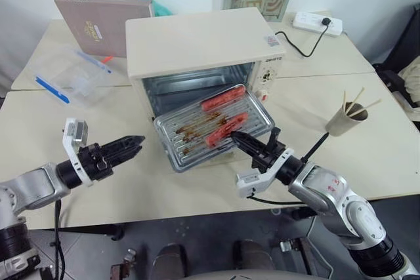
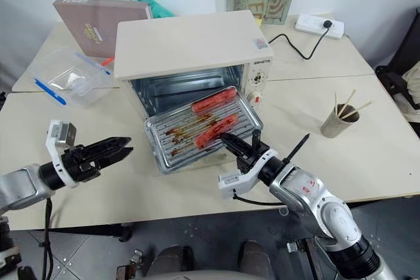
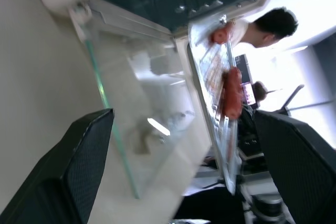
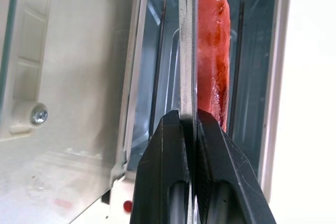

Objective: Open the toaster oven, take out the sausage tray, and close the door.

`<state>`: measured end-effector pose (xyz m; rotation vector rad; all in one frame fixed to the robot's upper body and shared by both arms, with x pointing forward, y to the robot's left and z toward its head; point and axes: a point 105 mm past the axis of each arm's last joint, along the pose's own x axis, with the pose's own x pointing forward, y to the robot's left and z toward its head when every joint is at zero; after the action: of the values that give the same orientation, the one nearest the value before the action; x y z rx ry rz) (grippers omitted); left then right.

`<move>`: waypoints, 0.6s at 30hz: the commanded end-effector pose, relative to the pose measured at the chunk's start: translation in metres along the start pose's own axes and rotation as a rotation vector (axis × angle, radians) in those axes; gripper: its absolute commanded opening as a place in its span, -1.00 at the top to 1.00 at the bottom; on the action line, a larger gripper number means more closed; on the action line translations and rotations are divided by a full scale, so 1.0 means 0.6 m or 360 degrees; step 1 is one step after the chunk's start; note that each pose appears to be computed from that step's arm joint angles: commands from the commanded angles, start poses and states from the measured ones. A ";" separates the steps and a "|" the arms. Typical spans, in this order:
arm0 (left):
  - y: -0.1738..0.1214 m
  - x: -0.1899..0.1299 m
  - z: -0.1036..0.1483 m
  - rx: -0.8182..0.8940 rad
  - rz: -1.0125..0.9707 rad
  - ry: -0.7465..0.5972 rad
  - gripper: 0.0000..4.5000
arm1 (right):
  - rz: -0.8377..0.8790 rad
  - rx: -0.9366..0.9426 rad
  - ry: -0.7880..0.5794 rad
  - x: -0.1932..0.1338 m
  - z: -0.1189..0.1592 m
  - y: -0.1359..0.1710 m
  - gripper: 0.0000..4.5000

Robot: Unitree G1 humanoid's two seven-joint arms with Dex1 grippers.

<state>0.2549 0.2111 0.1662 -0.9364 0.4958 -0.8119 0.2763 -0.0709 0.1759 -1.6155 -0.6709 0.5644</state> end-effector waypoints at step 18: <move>-0.035 0.086 -0.023 -0.0254 -0.0374 -0.0224 -0.99 | -0.0101 0.0019 -0.0049 -0.008 0.022 -0.038 1.00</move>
<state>0.2736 0.1607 0.1673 -1.2126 0.3515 -0.8749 0.2704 -0.0636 0.1754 -1.5855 -0.6622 0.6078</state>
